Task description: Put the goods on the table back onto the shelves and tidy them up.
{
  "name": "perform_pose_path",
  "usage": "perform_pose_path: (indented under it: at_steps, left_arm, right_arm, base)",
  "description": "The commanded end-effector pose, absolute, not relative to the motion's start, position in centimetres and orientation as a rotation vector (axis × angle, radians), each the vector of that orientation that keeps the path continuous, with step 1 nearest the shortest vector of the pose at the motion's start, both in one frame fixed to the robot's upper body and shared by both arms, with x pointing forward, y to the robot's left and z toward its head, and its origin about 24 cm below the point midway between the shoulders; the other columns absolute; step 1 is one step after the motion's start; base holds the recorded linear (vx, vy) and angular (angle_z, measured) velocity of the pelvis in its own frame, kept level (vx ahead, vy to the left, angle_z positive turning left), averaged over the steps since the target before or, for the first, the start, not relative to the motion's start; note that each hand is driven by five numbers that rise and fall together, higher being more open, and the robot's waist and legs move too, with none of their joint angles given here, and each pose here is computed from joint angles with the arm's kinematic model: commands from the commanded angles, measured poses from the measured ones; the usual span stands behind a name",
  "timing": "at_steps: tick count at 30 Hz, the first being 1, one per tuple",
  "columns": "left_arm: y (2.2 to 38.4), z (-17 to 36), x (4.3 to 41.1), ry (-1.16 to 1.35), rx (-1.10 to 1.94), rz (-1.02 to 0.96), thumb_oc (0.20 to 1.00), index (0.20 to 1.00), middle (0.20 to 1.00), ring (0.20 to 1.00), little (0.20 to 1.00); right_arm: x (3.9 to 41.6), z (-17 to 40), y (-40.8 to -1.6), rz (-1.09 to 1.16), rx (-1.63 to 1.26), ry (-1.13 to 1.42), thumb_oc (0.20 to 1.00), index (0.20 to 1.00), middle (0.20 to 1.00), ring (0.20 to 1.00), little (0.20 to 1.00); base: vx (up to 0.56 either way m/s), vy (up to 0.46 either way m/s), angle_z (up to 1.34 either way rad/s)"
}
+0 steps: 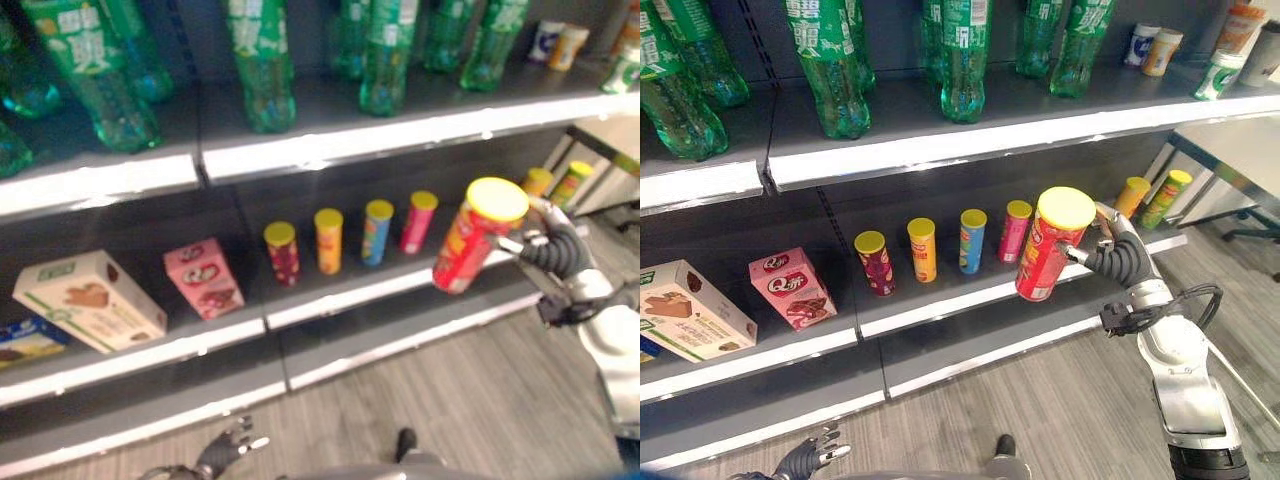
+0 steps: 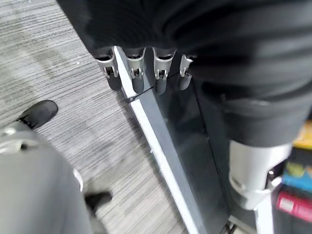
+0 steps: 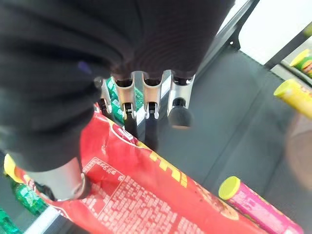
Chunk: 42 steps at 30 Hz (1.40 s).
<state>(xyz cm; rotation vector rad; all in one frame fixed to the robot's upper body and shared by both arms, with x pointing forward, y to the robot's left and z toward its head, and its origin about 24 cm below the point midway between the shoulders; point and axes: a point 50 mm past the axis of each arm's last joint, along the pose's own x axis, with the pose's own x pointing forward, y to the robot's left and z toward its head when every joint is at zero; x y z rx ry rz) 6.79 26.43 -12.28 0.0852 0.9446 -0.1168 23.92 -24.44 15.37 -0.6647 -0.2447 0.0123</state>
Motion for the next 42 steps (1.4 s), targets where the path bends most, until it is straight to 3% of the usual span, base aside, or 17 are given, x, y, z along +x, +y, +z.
perform_pose_path:
  at_steps: [1,8,13,16,25,42]
  left_arm:
    - [27.8,-11.0,8.7,0.867,0.126,-0.114,1.000,1.000,1.000,1.000,1.000]
    - [26.9,-11.5,8.3,0.887,0.058,-0.125,1.000,1.000,1.000,1.000,1.000]
    - [25.6,-11.9,7.8,0.905,0.020,-0.181,1.000,1.000,1.000,1.000,1.000]
    - [24.3,-12.9,6.9,0.948,0.013,-0.188,1.000,1.000,1.000,1.000,1.000]
    - [25.5,-13.2,6.4,0.996,0.059,-0.116,1.000,1.000,1.000,1.000,1.000]
    - [26.0,-13.0,7.5,0.972,0.063,-0.091,1.000,1.000,1.000,1.000,1.000]
  right_arm:
    - [24.4,21.7,-23.4,-0.026,-0.637,-0.554,0.200,0.200,0.200,0.200,0.200]
    - [25.5,25.1,-22.9,-0.069,-0.616,-0.685,0.200,0.200,0.200,0.200,0.200]
    - [25.3,24.4,-23.8,-0.073,-0.634,-0.628,0.200,0.200,0.200,0.200,0.200]
    - [25.1,24.1,-24.5,-0.081,-0.627,-0.604,0.200,0.200,0.200,0.200,0.200]
    - [24.6,20.5,-25.8,-0.145,-0.506,-0.477,0.200,0.200,0.200,0.200,0.200]
    - [21.6,18.1,-27.7,-0.195,-0.575,-0.366,0.200,0.200,0.200,0.200,0.200]
  base:
    - [0.16,-0.438,-0.12]
    - [0.09,-0.496,0.00]
    - [-0.09,-0.484,1.33]
    - [0.01,-0.150,-0.15]
    - [0.12,0.017,-0.40]
    - [0.03,-0.094,0.13]
